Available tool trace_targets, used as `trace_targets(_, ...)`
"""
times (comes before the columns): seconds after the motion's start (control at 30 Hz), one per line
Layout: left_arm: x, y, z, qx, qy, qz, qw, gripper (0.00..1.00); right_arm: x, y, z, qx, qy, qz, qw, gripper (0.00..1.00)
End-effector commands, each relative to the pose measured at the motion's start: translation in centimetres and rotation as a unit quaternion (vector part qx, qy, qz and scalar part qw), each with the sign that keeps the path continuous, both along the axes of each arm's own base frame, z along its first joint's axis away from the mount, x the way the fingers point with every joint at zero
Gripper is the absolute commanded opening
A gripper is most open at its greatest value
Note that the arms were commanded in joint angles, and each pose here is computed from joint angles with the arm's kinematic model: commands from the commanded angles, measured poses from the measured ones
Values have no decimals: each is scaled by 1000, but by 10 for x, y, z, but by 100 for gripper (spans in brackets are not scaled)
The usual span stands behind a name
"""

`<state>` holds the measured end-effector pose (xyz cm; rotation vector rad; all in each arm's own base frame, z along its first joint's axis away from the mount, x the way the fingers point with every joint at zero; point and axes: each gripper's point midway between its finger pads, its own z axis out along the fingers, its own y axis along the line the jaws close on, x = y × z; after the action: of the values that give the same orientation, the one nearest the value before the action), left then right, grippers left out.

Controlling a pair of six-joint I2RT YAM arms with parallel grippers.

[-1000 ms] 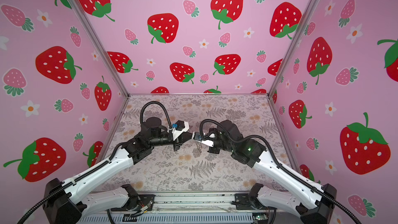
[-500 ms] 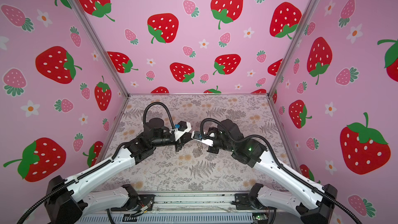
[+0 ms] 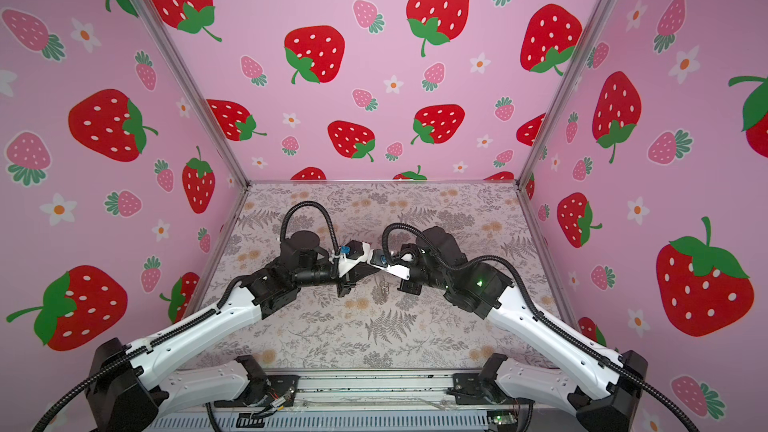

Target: Put the keys on the keyring

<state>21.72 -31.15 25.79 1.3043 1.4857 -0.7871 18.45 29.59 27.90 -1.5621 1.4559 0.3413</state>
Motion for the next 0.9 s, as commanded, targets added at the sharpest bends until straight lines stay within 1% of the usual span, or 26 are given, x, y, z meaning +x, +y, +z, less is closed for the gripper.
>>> trace_targets(0.0, -16, -4, 1, 6, 4, -44, 999, 0, 8, 3, 16, 6, -23, -6, 1000, 0)
trace_targets(0.1, -14, -3, -3, 20, 9, -39, 999, 0, 8, 3, 18, 7, -27, -4, 1000, 0)
trace_targets(0.17, -7, 2, -6, 23, 18, -19, 999, 26, 10, 2, 16, 3, -30, -7, 1000, 0)
trace_targets(0.2, -3, 5, -6, 19, 22, -9, 1000, 45, 11, 2, 12, -2, -29, -8, 1000, 0)
trace_targets(0.23, 2, 10, -7, 16, 28, 6, 999, 76, 12, 2, 6, -9, -27, -11, 1000, 0)
trace_targets(0.27, 8, 17, -7, 10, 32, 22, 999, 100, 14, 1, -1, -19, -24, -15, 999, 0)
trace_targets(0.33, 19, 31, -7, 3, 35, 56, 998, 99, 18, 0, -20, -39, -14, -21, 999, 0)
trace_targets(0.4, 32, 52, -7, -1, 40, 106, 994, 99, 22, 4, -37, -48, 0, -20, 999, 0)
trace_targets(0.47, 49, 80, -9, -7, 45, 178, 983, 99, 25, 14, -50, -47, 12, -16, 999, 0)
trace_targets(0.53, 59, 108, -7, -16, 45, 237, 970, 99, 28, 29, -55, -29, 24, -4, 999, 0)
trace_targets(0.6, 70, 135, -3, -31, 43, 307, 950, 99, 32, 49, -56, -5, 30, 13, 999, 0)
trace_targets(0.67, 82, 166, 1, -43, 49, 392, 918, 99, 38, 75, -50, 21, 43, 34, 998, 0)
trace_targets(0.73, 89, 187, 6, -43, 52, 443, 894, 99, 44, 97, -45, 37, 49, 50, 997, 0)
trace_targets(0.87, 95, 207, 7, -29, 57, 494, 867, 99, 55, 125, -33, 60, 21, 72, 995, 0)
